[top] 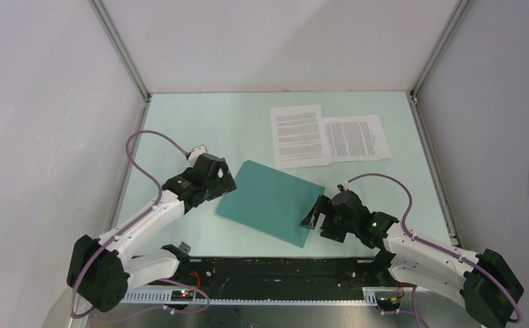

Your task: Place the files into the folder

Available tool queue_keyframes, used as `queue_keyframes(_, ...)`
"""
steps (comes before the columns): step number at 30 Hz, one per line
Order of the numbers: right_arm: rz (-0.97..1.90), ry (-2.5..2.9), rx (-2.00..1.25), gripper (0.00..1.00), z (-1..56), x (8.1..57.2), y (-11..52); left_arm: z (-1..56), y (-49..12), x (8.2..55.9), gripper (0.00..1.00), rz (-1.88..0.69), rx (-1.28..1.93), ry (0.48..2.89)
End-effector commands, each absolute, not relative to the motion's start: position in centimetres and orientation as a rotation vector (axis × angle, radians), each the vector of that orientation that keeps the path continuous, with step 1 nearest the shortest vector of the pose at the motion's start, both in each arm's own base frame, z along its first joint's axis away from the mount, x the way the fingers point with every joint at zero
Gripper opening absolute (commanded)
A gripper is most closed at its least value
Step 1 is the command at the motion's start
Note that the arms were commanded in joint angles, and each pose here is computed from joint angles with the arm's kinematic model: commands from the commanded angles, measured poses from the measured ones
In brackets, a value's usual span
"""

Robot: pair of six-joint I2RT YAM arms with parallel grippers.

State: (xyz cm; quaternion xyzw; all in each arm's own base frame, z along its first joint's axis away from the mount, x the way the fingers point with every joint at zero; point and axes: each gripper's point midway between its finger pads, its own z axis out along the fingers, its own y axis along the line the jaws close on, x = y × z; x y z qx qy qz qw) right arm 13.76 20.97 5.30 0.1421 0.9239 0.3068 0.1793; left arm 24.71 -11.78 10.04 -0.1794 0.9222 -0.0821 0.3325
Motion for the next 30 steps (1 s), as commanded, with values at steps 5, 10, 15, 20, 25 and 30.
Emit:
queue_keyframes(5, 1.145, 2.522, 0.513, 0.90, 5.8, 13.5, 23.4, 7.6, -12.8, 27.5, 0.98, -0.311, -0.573, 2.401)
queue_keyframes(10, 1.271, 2.459, 0.516, 0.87, 6.5, 13.8, 24.4, 6.6, -13.3, 28.9, 0.98, -0.322, -0.582, 2.404)
queue_keyframes(15, 1.288, 2.462, 0.525, 0.86, 6.3, 13.5, 24.4, 5.1, -12.6, 29.2, 0.98, -0.286, -0.609, 2.429)
queue_keyframes(20, 1.354, 2.418, 0.531, 0.86, 6.6, 13.5, 24.4, 3.9, -12.6, 29.0, 0.98, -0.274, -0.610, 2.456)
queue_keyframes(25, 1.348, 2.403, 0.528, 0.85, 6.1, 13.8, 24.2, 3.6, -12.9, 29.1, 0.98, -0.284, -0.598, 2.473)
queue_keyframes(30, 1.388, 2.343, 0.523, 0.85, 6.7, 14.4, 24.3, 3.4, -13.1, 29.2, 0.98, -0.286, -0.586, 2.483)
